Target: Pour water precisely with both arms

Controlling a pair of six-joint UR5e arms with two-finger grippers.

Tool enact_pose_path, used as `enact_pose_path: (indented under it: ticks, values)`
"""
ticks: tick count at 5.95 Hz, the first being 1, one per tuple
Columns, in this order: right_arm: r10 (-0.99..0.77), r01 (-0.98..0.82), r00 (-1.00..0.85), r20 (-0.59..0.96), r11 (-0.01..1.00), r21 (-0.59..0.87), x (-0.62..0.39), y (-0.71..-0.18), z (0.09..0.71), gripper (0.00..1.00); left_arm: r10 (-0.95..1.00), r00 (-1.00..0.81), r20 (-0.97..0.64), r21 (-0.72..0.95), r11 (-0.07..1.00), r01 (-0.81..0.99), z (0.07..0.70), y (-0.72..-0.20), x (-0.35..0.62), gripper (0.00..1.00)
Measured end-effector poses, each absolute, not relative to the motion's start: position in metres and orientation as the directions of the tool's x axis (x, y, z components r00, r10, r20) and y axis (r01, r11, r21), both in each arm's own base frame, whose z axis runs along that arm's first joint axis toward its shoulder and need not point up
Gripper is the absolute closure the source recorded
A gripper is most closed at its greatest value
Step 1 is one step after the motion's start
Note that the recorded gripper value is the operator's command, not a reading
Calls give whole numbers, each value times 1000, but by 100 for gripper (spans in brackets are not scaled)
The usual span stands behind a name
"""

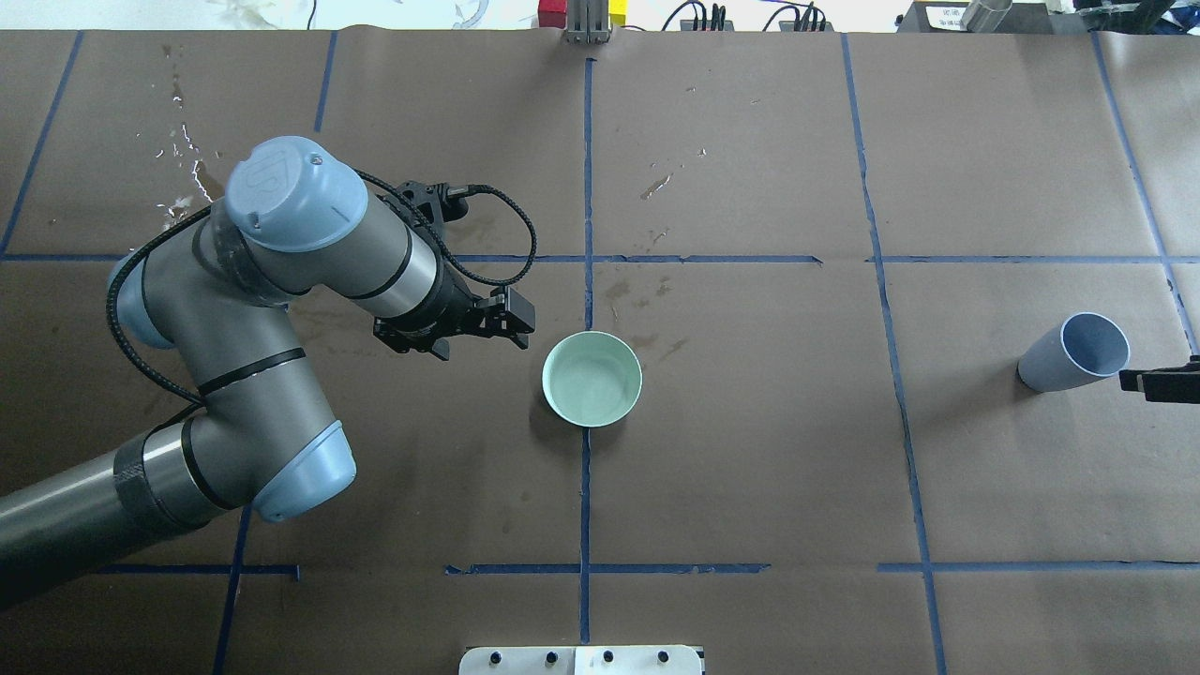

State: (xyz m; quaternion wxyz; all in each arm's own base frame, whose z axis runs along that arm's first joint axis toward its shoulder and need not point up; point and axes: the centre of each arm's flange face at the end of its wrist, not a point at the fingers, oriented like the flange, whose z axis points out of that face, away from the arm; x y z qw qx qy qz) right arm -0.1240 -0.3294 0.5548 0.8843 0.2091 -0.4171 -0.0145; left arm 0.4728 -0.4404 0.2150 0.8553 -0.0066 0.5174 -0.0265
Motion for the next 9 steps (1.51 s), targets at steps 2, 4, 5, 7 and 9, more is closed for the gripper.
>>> enact_pose_path:
  ticks: [2,4,5,7,9]
  values:
    - [-206,-182,692,692,878,443,-144,-317,559,1,-58,458,-887,-36,998,57,215,-444,460,1]
    - [-200,-221,723,661,840,495,-171,-302,561,1,-69,462,-884,-42,997,69,222,-446,452,1]
    - [-199,-229,740,642,823,519,-179,-297,563,3,-72,463,-884,-42,996,74,224,-447,448,1]
    - [-121,-307,742,659,813,495,-184,-291,567,1,-75,462,-884,-42,996,80,227,-447,442,1]
    - [-67,-368,746,663,788,494,-193,-286,572,0,-77,461,-884,-41,995,88,230,-445,432,1]
